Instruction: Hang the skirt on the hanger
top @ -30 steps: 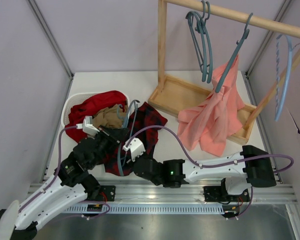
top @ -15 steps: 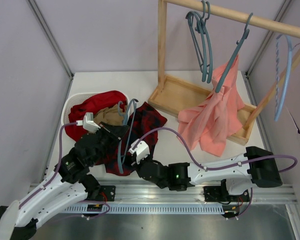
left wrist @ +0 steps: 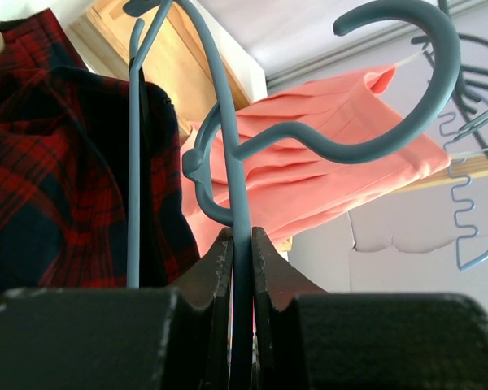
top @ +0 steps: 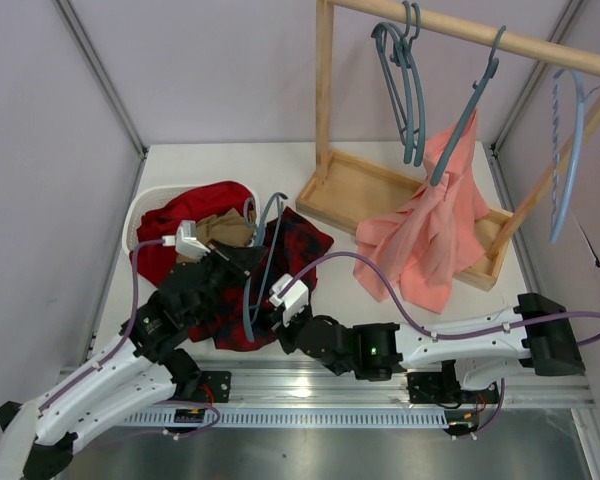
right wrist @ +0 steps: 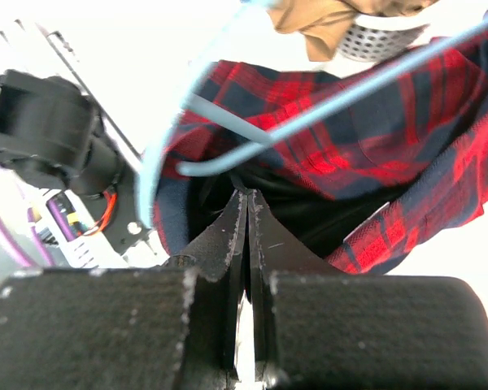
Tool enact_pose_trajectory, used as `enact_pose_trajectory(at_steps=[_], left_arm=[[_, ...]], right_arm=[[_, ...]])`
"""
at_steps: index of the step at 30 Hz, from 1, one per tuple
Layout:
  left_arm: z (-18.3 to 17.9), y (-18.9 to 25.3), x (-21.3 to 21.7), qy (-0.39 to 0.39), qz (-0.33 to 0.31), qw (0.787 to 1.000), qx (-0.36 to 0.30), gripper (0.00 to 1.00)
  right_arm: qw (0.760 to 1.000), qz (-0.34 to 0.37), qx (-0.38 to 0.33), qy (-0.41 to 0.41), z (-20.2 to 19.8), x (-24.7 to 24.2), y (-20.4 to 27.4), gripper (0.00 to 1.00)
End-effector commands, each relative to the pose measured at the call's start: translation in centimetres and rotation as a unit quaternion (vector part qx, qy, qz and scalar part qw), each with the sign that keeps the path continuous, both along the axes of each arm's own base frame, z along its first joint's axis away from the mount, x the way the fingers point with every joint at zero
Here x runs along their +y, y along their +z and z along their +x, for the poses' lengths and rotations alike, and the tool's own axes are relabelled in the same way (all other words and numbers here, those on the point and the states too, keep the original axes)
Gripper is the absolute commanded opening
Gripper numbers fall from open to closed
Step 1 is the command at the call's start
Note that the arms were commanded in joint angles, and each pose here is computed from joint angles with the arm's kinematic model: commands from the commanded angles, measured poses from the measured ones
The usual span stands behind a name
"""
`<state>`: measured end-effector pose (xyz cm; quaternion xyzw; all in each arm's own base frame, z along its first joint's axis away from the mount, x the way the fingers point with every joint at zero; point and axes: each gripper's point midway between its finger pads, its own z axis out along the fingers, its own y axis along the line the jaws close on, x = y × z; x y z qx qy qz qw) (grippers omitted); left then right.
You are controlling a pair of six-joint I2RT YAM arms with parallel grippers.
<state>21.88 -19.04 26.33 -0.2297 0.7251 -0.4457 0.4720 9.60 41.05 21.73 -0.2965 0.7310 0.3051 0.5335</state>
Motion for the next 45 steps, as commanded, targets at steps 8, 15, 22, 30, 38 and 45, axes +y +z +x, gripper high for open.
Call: enact_pose_trajectory(at_steps=[8,15,22,30,38,45], left_arm=[[0.8,1.0,-1.8,-0.025,-0.001,0.999,-0.046,0.04],[0.4,2.4,-3.1,-0.062,-0.005,0.994,-0.091,0.05],[-0.2,1.4,-3.3,-0.06,-0.009,0.995,-0.081,0.04],[-1.1,0.7,-2.8,-0.036,-0.02,0.998,-0.057,0.02],[-1.7,3.4,-1.0,-0.008,-0.046,0.998,-0.035,0.01],[-1.8,3.7,0.0,0.007,-0.046,0.998,-0.034,0.02]], right_arm=[[0.998,0.034,0.002,0.051,-2.1,2.4,3.4,0.0],[0.999,0.004,-0.001,0.037,-1.7,2.9,3.3,0.0],[1.0,-0.006,0.013,-0.017,-0.3,2.7,3.2,0.0],[0.995,0.003,0.042,-0.089,2.0,1.7,3.1,0.0],[0.99,-0.026,0.049,-0.132,3.0,0.3,0.8,0.0],[0.994,0.003,0.053,-0.099,1.4,0.6,0.4,0.0]])
